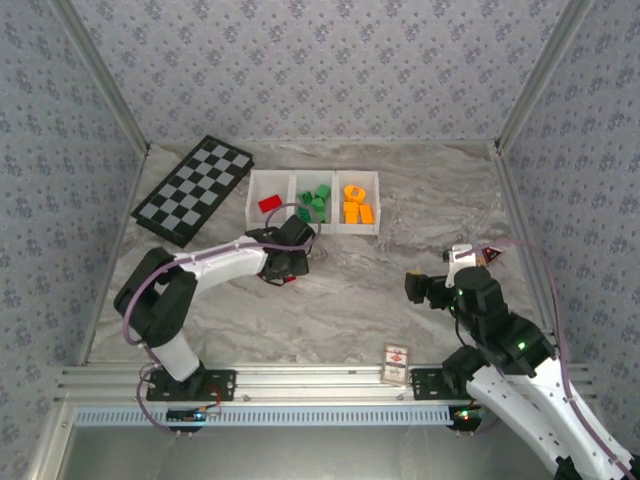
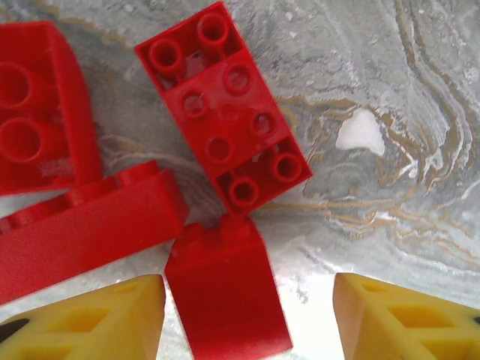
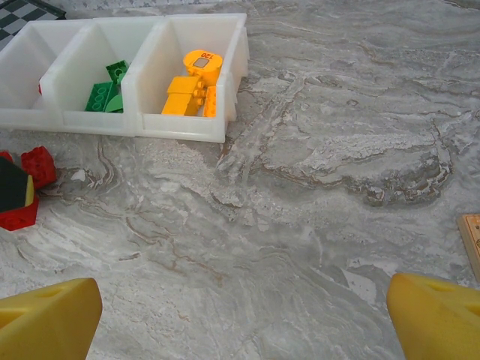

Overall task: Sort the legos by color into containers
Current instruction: Pick up the lego from the center of the table.

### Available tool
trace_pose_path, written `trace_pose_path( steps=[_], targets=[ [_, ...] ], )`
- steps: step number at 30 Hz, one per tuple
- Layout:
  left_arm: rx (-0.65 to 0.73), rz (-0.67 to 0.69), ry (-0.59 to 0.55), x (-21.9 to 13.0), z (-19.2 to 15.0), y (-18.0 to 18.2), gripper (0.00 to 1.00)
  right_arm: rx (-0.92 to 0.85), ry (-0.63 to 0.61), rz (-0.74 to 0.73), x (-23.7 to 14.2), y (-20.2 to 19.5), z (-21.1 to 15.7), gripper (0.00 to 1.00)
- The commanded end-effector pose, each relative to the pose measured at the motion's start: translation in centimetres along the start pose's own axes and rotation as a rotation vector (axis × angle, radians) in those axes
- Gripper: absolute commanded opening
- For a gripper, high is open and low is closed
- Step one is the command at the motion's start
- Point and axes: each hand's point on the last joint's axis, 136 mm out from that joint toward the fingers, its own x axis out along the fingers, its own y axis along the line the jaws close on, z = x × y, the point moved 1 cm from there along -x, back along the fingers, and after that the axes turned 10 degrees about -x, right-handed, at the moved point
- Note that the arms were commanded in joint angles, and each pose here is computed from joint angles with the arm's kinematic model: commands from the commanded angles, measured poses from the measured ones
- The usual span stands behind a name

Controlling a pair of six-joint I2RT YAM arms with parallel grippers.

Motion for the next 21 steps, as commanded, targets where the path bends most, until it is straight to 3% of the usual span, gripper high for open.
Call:
trace_pose_path(
  steps=[1,5,15,21],
  targets=[
    [0.004,0.027,-0.007,0.3,0.3,-0.4,0.57,-0.004,0.017,-0.008,0.2,-0.1,-0.5,1.00],
    [0.019,0.045,0.008,1.0,0.1,-0.5,0.47,-0.005,0.017,-0.009,0.2,-0.1,-0.5,1.00],
    [0.059,0.072,0.024,1.6,0.0,-0.4,0.33,-0.005,0.018,-0.016,0.2,-0.2,-0.5,1.00],
    [0.109,0.013,-0.023,-0.2,1.1,-1.5,0.25,-0.004,0.017,-0.018,0.3,-0.2,-0.5,1.00]
  ],
)
